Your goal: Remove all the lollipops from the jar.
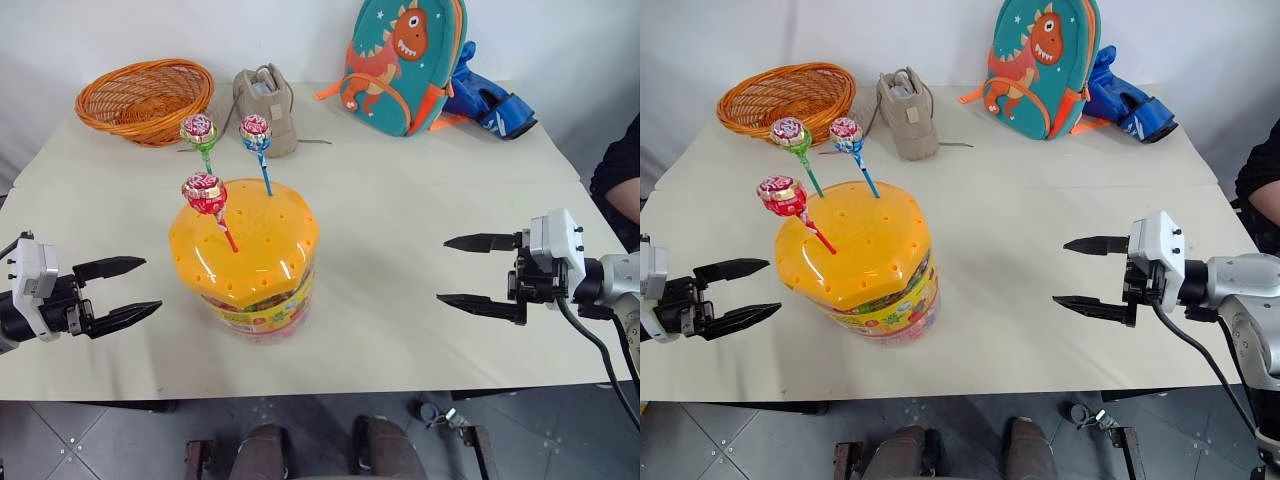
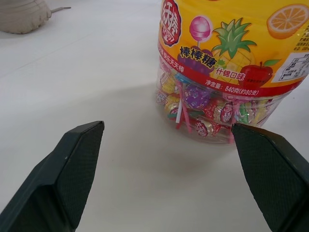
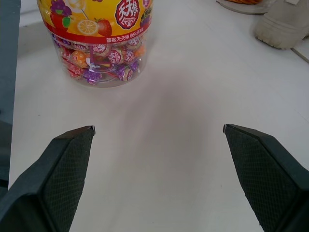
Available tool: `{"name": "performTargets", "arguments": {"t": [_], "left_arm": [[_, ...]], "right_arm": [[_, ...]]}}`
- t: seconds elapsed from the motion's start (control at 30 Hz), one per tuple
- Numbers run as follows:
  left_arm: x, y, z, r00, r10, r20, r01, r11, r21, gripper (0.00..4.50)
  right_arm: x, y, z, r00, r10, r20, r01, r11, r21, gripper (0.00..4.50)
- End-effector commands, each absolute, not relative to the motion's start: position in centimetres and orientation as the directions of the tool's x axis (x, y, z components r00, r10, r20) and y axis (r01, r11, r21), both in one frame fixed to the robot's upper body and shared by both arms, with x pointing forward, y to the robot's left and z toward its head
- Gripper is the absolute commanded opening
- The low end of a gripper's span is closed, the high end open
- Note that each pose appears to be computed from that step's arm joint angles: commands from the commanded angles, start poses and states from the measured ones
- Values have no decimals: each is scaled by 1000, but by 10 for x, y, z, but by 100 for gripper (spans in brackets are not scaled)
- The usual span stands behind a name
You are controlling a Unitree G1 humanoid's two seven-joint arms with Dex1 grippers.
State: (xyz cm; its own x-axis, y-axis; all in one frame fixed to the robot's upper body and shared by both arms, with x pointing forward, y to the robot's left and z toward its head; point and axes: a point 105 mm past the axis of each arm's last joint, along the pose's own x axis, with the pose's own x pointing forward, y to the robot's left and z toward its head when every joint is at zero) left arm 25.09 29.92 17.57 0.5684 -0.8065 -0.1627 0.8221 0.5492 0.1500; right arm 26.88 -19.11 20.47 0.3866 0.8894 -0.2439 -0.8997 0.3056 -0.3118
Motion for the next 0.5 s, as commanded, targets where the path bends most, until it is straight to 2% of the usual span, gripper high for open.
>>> {"name": "performTargets", "arguments": {"t": [0.03,0.1,0.2,0.33,0.5], "left_arm": [[248,298,189,563,-813,-146,823,538,179,449],[250,301,189,593,-791,-150,804,569,176,449],[257,309,190,655,-740,-151,754,654,62,449],[258,312,204,705,-701,-106,709,695,122,449],[239,302,228,651,-755,-75,752,630,194,449]], "right_arm": [[269,-190,211,390,895,-218,-892,309,-329,449],[269,-191,211,390,894,-219,-893,309,-328,449],[270,-191,211,390,894,-220,-893,308,-328,449],[274,-191,212,379,898,-225,-898,297,-325,449],[279,-187,217,351,908,-227,-906,268,-327,449]]}}
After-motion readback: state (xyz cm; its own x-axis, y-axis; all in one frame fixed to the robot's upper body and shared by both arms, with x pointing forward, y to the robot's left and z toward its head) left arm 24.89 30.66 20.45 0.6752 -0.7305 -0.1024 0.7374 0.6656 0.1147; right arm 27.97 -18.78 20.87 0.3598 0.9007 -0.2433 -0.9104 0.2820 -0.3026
